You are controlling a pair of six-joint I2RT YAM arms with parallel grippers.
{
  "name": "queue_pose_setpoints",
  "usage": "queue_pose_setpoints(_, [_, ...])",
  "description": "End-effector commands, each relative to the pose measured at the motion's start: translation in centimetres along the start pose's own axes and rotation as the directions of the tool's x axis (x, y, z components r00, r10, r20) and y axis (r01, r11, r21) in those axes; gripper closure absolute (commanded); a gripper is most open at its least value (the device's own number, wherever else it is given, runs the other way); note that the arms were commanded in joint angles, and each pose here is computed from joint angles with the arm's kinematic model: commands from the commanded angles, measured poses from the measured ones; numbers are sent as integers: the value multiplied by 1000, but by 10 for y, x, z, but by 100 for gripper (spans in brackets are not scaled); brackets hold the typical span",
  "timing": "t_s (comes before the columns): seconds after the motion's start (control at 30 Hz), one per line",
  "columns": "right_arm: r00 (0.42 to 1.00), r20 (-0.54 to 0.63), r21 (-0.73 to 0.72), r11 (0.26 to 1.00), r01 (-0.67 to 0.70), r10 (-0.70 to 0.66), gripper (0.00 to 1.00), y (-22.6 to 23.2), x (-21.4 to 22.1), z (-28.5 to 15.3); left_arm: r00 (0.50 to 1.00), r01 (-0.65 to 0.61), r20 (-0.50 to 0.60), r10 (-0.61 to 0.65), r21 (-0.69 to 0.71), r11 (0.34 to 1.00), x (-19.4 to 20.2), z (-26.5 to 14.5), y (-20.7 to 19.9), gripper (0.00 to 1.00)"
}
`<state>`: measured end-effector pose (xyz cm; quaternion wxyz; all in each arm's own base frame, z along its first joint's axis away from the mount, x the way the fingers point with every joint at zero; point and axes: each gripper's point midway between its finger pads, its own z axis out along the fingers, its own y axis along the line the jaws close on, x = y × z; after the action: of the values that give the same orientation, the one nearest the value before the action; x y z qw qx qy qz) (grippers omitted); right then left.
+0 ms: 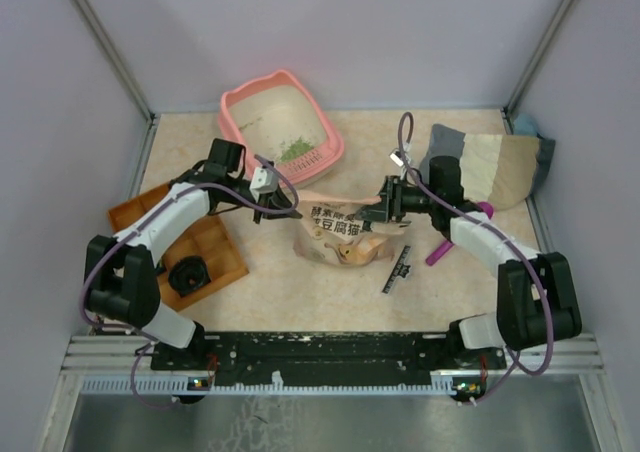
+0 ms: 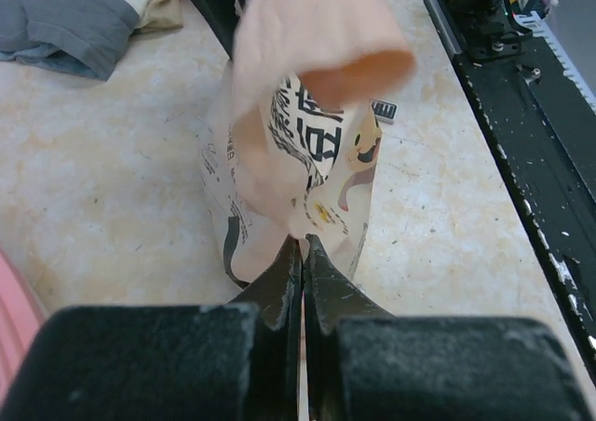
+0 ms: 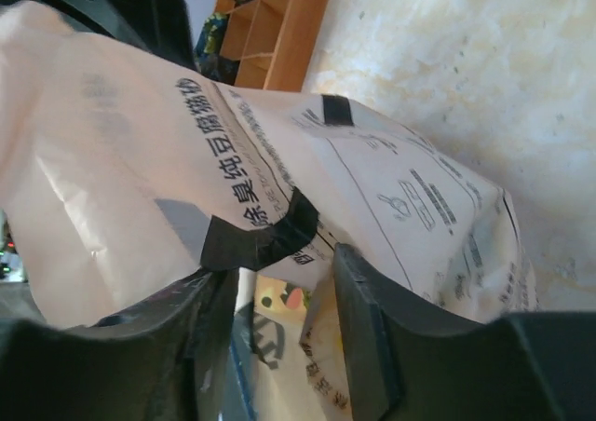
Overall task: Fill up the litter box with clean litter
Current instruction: Close the cat litter bag at the center of the board.
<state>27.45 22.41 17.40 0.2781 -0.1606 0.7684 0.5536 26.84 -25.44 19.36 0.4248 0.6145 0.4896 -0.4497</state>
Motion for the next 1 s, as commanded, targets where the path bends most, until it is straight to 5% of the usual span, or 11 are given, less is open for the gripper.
queue_pose_setpoints(0.0, [974,41,2,974,224,-224,51,30,-29,3,999,-5,45,6,-12,1000,-13,-3,-4,100])
queue_pose_setpoints(0.5, [970,51,-241,940,242,-237,49,69,-38,22,999,37,22,-36,-37,999,-7,-4,-5,100])
queue_pose_setpoints(0.8, [957,150,-213,938,275,-246,45,86,-52,19,999,53,4,-53,-58,997,-5,-6,-1,100])
queue_pose_setpoints(0.9, [966,150,-162,958,235,-211,62,74,-54,23,999,43,10,-42,-58,997,-6,-6,-2,100])
queue_pose_setpoints(0.97, [978,127,-110,978,177,-163,91,55,-52,26,1000,21,16,-20,-51,998,-7,-8,-7,100])
